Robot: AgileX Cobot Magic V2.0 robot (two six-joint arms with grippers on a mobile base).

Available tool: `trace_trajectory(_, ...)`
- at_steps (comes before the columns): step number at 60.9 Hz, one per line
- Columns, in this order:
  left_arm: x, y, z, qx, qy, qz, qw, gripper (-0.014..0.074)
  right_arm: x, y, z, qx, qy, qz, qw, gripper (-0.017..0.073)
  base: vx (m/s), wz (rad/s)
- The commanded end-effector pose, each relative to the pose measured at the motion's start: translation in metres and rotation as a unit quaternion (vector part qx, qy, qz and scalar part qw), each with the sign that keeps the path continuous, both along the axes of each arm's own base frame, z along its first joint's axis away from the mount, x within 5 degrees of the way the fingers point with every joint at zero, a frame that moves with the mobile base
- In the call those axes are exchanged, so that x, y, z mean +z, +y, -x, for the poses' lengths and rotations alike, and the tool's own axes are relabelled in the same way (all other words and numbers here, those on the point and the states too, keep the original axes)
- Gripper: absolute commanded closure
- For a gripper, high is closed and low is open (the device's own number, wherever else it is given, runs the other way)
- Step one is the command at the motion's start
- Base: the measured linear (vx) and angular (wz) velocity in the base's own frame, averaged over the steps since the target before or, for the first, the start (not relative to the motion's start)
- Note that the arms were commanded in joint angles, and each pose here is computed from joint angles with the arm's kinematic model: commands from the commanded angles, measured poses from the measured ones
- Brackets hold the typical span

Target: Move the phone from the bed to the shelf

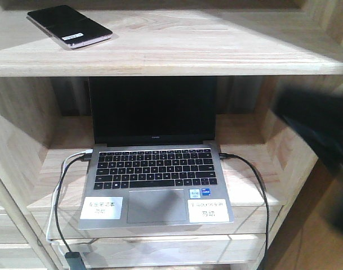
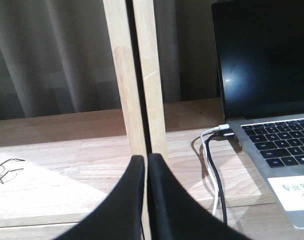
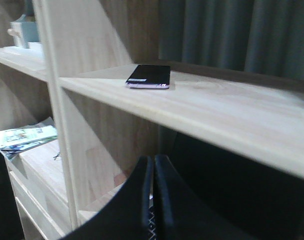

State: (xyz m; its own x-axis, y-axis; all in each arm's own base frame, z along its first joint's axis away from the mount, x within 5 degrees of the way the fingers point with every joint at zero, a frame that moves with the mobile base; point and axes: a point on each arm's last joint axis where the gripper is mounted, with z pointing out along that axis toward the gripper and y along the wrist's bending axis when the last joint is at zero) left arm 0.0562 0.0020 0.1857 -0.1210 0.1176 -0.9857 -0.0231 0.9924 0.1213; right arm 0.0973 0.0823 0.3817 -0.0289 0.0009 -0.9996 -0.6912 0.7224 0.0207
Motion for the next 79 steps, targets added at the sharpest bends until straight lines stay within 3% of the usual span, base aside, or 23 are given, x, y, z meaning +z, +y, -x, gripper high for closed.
trace_trajectory(1, 0.015, 0.0, 0.001, -0.001, -0.054, 0.005, 0.999, 0.0592, -0.003, -0.013, 0.014, -0.022, -0.027, -0.029, 0.999, 0.0568, 0.0, 0.0)
trace_trajectory(24, 0.015, 0.0, 0.001, -0.001, -0.054, 0.005, 0.999, 0.0592, -0.048, -0.034, 0.048, -0.021, -0.039, -0.049, 0.998, 0.0568, 0.0, 0.0)
trace_trajectory(79, 0.015, 0.0, 0.001, -0.001, -0.054, 0.005, 0.999, 0.0592, -0.049, -0.034, 0.049, -0.02, -0.039, -0.048, 0.998, 0.0568, 0.0, 0.0)
